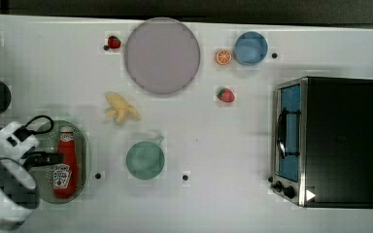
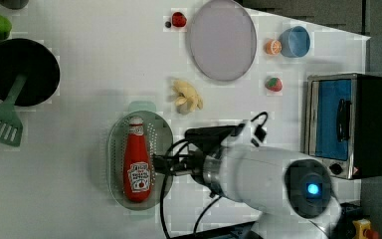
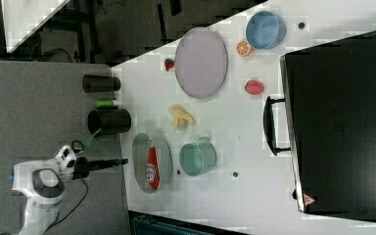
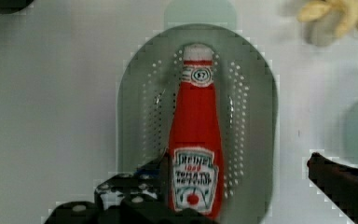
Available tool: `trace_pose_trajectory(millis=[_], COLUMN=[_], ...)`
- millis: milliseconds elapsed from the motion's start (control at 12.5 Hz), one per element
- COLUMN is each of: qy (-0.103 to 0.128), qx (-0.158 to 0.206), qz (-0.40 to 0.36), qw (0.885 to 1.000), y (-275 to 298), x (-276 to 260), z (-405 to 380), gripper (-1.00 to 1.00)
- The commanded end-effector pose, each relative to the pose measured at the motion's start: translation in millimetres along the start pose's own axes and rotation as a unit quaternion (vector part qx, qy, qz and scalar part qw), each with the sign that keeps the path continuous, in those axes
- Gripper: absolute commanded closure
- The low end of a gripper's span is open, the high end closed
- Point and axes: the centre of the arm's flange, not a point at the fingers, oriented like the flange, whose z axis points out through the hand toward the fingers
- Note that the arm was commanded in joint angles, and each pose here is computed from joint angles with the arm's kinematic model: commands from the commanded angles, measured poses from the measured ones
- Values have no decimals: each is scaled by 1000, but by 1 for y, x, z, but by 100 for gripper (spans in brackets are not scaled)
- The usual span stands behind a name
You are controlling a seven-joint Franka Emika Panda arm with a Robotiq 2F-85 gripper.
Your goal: Pick ketchup from strainer and place it on the table
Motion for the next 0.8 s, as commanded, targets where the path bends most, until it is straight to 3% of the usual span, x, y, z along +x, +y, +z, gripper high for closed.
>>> trace_pose_trajectory(millis=[80,480,800], qy=[-14,-19,-6], qx=[17,45,39], qz=[31,62,60], qw=[999,997,997], y=[8,-3,-5], x=[2,0,-4], z=[47,114,154], gripper=[-100,-100,-100])
